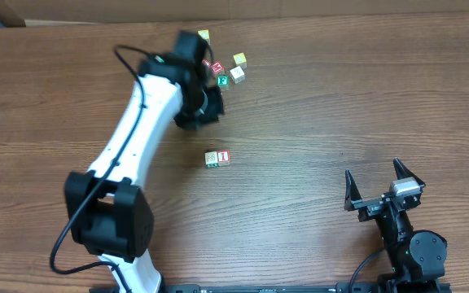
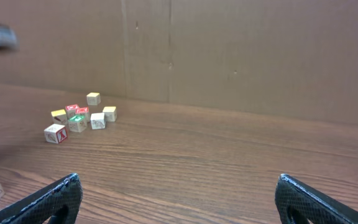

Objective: Flip 5 blocks
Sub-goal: 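Reach the left gripper forward over the block cluster, then lower the left gripper and grasp the E block in the cluster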

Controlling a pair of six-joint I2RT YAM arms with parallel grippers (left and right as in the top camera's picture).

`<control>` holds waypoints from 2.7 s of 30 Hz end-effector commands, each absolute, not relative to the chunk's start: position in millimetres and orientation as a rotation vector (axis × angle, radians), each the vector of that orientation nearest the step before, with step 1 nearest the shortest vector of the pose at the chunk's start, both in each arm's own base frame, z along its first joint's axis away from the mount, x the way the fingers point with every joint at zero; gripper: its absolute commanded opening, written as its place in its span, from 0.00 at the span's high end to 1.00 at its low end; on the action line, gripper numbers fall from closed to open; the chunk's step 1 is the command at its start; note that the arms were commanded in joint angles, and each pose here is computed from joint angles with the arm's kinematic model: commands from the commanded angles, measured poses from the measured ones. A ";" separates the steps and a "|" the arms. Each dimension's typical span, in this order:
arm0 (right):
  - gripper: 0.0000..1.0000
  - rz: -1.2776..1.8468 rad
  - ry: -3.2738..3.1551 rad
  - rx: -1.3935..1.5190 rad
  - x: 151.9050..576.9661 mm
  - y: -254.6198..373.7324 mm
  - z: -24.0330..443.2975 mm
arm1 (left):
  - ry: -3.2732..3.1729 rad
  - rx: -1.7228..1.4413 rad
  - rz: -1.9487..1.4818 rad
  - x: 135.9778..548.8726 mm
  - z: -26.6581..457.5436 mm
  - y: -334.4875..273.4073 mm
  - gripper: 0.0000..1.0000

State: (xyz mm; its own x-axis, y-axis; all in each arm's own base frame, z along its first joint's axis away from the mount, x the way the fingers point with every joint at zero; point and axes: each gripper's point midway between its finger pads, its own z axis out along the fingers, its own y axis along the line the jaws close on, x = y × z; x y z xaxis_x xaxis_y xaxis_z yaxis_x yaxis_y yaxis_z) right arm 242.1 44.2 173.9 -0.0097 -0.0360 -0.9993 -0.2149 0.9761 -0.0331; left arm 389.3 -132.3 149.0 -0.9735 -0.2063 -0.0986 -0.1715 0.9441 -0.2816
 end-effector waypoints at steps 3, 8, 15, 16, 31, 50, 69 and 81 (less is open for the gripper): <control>0.00 0.140 1.578 -0.195 242.4 43.3 171.3 | 2.745 -0.315 -0.326 430.4 232.4 -91.0 0.96; 0.00 0.140 1.578 -0.195 242.4 43.4 171.3 | 2.569 -0.360 -0.171 451.1 282.2 -60.8 0.96; 0.00 0.140 1.578 -0.195 242.4 43.3 171.3 | 2.663 -0.334 -0.163 469.5 238.8 -67.7 0.90; 0.00 0.140 1.578 -0.195 242.4 43.3 171.3 | 2.688 -0.328 -0.174 474.0 226.1 -71.1 0.90; 0.00 0.140 1.578 -0.195 242.4 43.3 171.3 | 2.878 -0.179 -0.175 504.4 98.0 -128.4 0.56; 0.00 0.140 1.578 -0.195 242.4 43.3 171.3 | 2.888 -0.114 0.005 497.1 60.1 -127.2 0.51; 0.00 0.140 1.578 -0.195 242.4 43.3 171.3 | 2.876 0.049 -0.022 495.8 22.1 -136.6 0.52; 0.00 0.140 1.578 -0.195 242.4 43.3 171.3 | 2.859 0.048 -0.030 498.4 16.6 -138.1 0.61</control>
